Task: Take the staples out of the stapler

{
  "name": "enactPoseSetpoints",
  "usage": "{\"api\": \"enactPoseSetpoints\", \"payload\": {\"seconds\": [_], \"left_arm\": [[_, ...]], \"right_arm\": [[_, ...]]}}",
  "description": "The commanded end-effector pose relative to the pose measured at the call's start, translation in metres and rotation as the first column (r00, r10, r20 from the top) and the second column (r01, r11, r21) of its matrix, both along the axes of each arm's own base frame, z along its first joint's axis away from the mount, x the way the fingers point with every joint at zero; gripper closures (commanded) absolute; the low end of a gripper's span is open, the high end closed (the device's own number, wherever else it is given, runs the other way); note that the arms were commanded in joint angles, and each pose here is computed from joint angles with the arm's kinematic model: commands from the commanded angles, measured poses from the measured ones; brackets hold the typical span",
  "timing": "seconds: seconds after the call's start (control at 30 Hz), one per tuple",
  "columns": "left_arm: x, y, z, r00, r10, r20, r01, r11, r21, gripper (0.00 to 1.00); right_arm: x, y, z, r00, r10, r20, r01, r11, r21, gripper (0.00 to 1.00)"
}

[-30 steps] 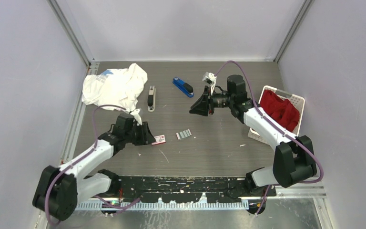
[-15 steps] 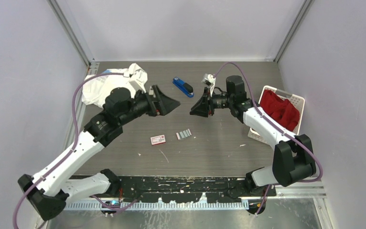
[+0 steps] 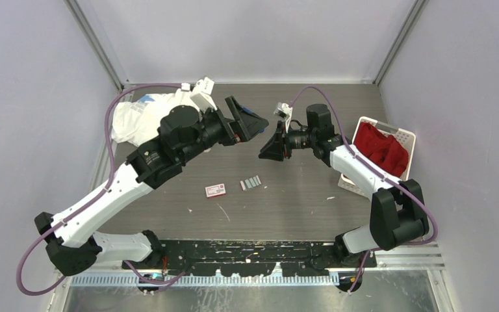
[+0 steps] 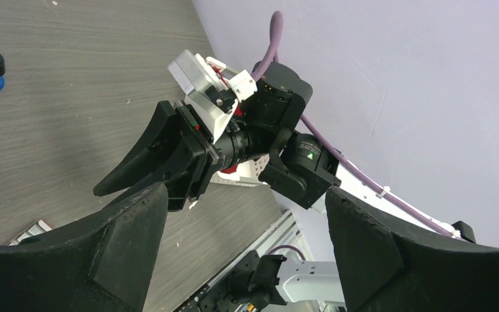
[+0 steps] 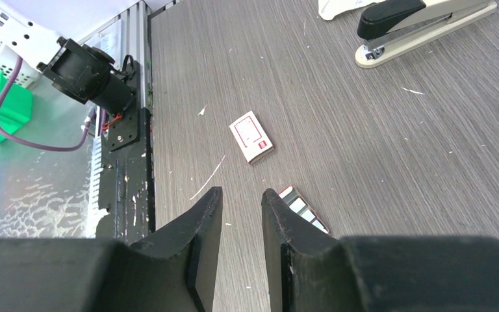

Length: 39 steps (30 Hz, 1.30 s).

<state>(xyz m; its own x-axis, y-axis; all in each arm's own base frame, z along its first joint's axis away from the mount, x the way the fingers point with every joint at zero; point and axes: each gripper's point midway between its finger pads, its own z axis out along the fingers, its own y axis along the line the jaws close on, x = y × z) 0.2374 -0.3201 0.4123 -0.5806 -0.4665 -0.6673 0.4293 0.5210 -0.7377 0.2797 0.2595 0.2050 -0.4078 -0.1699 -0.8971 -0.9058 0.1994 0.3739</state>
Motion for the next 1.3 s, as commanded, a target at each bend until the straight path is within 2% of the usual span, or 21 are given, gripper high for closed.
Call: {"api": "enactPoseSetpoints", "payload": {"seconds": [0.0,0.13,0.23,0.3,0.33,0.43,0.5,0.6,0.7,0.87,0.93,1.03,1.17,1.27], "left_arm": [[-0.007,0.001,0.034,0.999,0.010,0.052,-0.007,0.998,-0.064,0.10],[-0.015,-0.005,0.032,0.996,-0.007,0.090,0.007,1.000,0.002,0.10],[-0.016,-0.001,0.007,0.990,-0.029,0.135,0.014,0.994,0.110,0.09],[-0.024,0.003,-0.020,0.963,-0.126,0.237,0.069,0.969,0.237,0.10],[-0.028,0.008,-0.047,0.954,-0.166,0.251,0.084,0.948,0.308,0.11],[-0.032,0.035,-0.106,0.957,-0.182,0.227,0.063,0.891,0.450,0.11],[-0.030,0.053,-0.138,0.965,-0.150,0.215,0.027,0.872,0.489,0.08],[-0.023,0.080,-0.188,0.985,-0.100,0.139,0.010,0.844,0.537,0.07],[-0.017,0.109,-0.227,0.998,-0.032,0.048,0.002,0.852,0.523,0.07],[-0.010,0.147,-0.267,0.991,0.122,-0.059,-0.086,0.904,0.419,0.07],[-0.010,0.156,-0.282,0.980,0.160,-0.116,-0.101,0.910,0.402,0.09],[-0.004,0.166,-0.296,0.960,0.201,-0.195,-0.116,0.919,0.376,0.24],[0.004,0.162,-0.312,0.937,0.192,-0.292,-0.079,0.931,0.357,0.40],[0.010,0.156,-0.329,0.917,0.187,-0.352,-0.054,0.933,0.355,0.42]], "right_arm": [[0.001,0.002,0.016,0.997,0.023,0.069,-0.025,0.999,0.026,0.66],[0.002,0.001,0.017,0.997,0.020,0.077,-0.022,0.999,0.023,0.66],[0.003,0.000,0.017,0.995,0.015,0.094,-0.016,1.000,0.013,0.66],[0.004,-0.001,0.017,0.993,0.012,0.118,-0.013,1.000,0.001,0.66],[0.005,-0.002,0.017,0.991,0.010,0.131,-0.010,1.000,-0.006,0.66],[0.005,-0.005,0.016,0.982,0.022,0.186,-0.018,1.000,-0.025,0.64],[0.003,-0.005,0.015,0.975,0.039,0.218,-0.033,0.999,-0.032,0.64],[-0.003,-0.007,0.010,0.958,0.085,0.275,-0.076,0.996,-0.044,0.57],[-0.010,-0.008,-0.001,0.923,0.158,0.351,-0.144,0.987,-0.066,0.39],[-0.044,-0.014,-0.035,0.793,0.353,0.497,-0.333,0.934,-0.132,0.16],[-0.050,-0.016,-0.043,0.757,0.392,0.523,-0.371,0.917,-0.149,0.14],[-0.049,-0.016,-0.048,0.750,0.412,0.517,-0.383,0.908,-0.168,0.14],[-0.045,-0.014,-0.058,0.748,0.429,0.506,-0.370,0.903,-0.218,0.14],[-0.041,-0.010,-0.068,0.751,0.444,0.489,-0.354,0.895,-0.271,0.15]]}}
